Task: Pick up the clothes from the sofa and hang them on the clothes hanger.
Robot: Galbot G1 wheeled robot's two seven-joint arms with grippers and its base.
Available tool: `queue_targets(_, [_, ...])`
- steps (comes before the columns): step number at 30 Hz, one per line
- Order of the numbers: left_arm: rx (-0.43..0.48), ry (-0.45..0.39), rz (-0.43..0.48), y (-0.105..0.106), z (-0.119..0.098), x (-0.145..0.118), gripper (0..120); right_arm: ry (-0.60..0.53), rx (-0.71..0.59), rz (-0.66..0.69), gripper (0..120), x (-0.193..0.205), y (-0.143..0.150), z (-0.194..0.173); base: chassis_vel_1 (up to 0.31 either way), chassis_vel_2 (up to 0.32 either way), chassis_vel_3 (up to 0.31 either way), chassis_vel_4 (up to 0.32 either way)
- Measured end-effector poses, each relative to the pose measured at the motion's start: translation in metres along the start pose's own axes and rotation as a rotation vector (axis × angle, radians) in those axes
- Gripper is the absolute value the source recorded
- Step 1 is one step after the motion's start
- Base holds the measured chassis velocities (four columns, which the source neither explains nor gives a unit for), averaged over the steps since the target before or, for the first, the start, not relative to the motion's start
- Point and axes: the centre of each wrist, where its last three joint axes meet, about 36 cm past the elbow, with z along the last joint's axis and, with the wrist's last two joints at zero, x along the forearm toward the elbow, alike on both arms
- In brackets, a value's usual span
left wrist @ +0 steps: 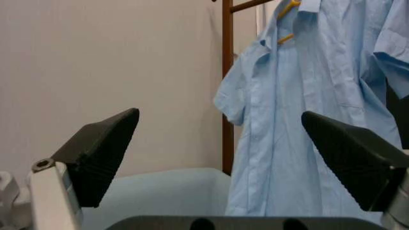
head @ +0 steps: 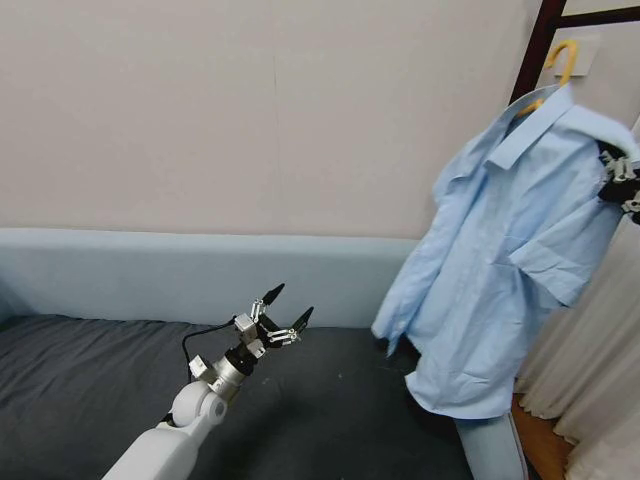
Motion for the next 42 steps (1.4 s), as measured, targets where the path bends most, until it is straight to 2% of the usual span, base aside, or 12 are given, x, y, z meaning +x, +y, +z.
queue_targets(3, [0.001, -0.001, -0.006, -0.002, 0.000, 0.000, 100, -0.012, 0.041, 0.032, 0, -0.006, -0.003, 0.009, 0.000, 0.000, 0.000, 0.000])
queue_targets(7, [0.000, 0.007, -0.011, -0.001, 0.005, -0.003, 100, -0.043, 0.112, 0.091, 0, -0.024, -0.012, 0.048, 0.000, 0.000, 0.000, 0.000])
queue_targets(8, [0.000, 0.007, -0.011, -0.001, 0.005, -0.003, 100, -0.043, 0.112, 0.091, 0, -0.024, -0.012, 0.048, 0.000, 0.000, 0.000, 0.000])
queue_targets(12, [0.015, 0.009, -0.016, 0.000, 0.017, -0.019, 100, -0.080, 0.163, 0.159, 0, -0.035, -0.027, 0.082, 0.000, 0.000, 0.000, 0.000])
queue_targets(18, [0.008, 0.035, -0.027, 0.010, 0.022, -0.017, 100, -0.143, 0.222, 0.213, 0, -0.062, -0.049, 0.104, 0.000, 0.000, 0.000, 0.000])
queue_targets(23, [-0.002, 0.038, -0.042, 0.015, 0.019, -0.013, 100, -0.171, 0.241, 0.231, 0, -0.089, -0.054, 0.109, 0.000, 0.000, 0.000, 0.000])
queue_targets(29, [-0.004, 0.034, -0.053, 0.014, 0.019, -0.015, 100, -0.184, 0.247, 0.223, 0, -0.110, -0.050, 0.113, 0.000, 0.000, 0.000, 0.000])
queue_targets(37, [-0.011, 0.039, -0.075, 0.013, 0.020, -0.009, 100, -0.175, 0.280, 0.113, 0, -0.124, -0.016, 0.137, 0.000, 0.000, 0.000, 0.000])
queue_targets(42, [-0.020, 0.042, -0.088, 0.017, 0.019, -0.004, 100, -0.208, 0.305, 0.112, 0, -0.146, -0.008, 0.135, 0.000, 0.000, 0.000, 0.000])
